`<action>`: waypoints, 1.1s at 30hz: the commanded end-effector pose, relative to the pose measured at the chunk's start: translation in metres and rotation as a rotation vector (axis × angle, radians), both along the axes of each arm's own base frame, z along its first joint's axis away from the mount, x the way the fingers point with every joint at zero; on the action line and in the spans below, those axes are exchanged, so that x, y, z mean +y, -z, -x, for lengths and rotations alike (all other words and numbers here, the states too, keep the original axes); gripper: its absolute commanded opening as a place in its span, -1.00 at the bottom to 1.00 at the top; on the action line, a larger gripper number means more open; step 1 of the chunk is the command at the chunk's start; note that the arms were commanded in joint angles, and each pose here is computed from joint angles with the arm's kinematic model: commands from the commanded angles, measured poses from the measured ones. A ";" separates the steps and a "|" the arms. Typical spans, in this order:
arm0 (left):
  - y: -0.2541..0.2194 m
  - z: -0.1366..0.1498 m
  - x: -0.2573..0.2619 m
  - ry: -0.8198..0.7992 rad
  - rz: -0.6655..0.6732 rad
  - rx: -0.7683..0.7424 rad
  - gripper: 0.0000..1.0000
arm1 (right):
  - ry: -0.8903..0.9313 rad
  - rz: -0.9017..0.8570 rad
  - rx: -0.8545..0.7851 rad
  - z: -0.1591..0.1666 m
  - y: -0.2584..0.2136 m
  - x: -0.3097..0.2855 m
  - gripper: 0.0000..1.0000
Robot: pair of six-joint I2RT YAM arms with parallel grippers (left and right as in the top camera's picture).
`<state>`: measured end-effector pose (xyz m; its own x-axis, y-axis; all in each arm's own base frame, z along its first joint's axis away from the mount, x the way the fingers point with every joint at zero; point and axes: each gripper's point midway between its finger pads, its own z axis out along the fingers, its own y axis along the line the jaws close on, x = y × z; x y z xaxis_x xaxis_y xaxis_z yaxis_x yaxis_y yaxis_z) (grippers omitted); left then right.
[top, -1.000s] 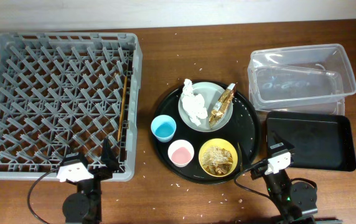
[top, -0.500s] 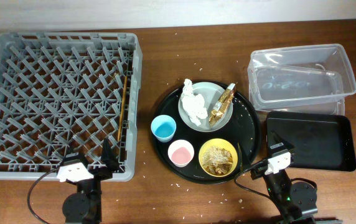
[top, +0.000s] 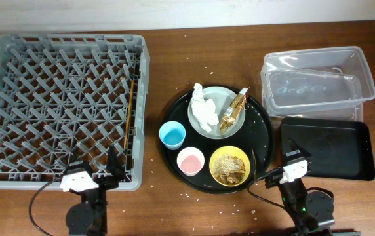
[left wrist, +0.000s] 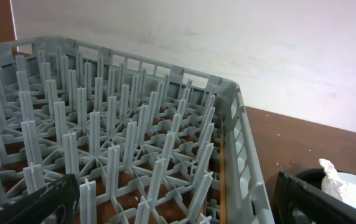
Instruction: Sort waste into correct bins and load items into the dishwasher rack
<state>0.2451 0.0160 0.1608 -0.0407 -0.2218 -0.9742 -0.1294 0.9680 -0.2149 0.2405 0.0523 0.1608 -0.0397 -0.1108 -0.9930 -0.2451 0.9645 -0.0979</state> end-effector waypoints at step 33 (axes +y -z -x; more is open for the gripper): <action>-0.141 -0.083 -0.076 0.398 0.139 0.553 0.99 | -0.111 -0.389 1.006 -0.125 -0.038 0.077 0.62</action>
